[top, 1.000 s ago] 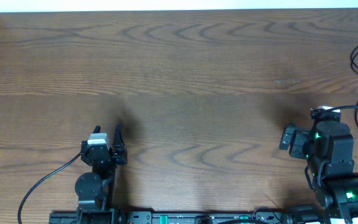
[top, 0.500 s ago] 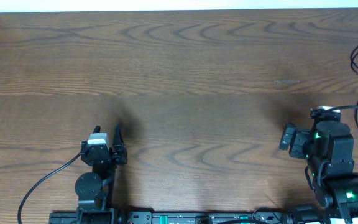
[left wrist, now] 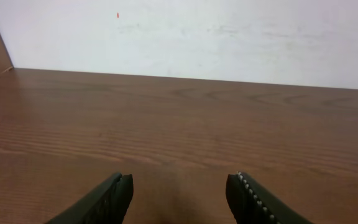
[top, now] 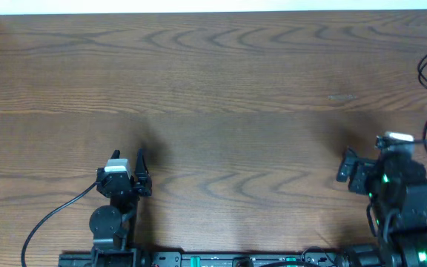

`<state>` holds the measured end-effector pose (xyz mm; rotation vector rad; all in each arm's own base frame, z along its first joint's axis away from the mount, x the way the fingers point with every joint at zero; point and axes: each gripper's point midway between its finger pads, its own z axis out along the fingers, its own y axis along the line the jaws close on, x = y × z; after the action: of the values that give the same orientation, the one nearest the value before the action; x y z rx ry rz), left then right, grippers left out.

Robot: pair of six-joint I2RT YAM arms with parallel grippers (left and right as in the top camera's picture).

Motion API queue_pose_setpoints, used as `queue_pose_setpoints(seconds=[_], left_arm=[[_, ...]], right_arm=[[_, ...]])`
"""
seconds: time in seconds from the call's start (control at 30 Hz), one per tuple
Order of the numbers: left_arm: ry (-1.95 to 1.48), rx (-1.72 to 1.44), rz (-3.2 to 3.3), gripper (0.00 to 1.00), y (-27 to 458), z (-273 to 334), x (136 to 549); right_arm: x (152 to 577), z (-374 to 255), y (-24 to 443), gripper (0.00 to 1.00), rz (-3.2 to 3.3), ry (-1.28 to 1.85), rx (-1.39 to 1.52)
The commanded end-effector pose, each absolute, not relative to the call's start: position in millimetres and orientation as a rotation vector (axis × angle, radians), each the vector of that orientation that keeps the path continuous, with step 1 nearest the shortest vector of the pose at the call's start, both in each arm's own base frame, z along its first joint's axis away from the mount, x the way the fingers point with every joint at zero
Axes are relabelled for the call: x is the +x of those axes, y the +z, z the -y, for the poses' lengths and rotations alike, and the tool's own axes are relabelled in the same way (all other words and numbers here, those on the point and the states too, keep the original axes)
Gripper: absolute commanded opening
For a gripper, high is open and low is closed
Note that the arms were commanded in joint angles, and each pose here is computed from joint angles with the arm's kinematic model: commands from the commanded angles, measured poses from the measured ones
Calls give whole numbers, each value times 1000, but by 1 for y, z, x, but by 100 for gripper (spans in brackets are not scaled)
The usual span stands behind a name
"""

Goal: Untangle cables

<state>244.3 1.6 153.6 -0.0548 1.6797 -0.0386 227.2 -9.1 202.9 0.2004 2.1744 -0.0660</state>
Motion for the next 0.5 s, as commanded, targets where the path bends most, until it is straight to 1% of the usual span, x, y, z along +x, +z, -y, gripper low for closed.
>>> queue_pose_setpoints(seconds=[0.0, 0.1, 0.47], left_arm=[[-33, -34, -1722, 54, 137, 0, 244], [-33, -34, -1722, 54, 137, 0, 244], [-33, -34, -1722, 54, 137, 0, 244]], right_arm=[[222, 13, 201, 99, -2120, -81, 182], [223, 18, 202, 99, -2036, -74, 211], [225, 12, 170, 99, -1803, 47, 196]])
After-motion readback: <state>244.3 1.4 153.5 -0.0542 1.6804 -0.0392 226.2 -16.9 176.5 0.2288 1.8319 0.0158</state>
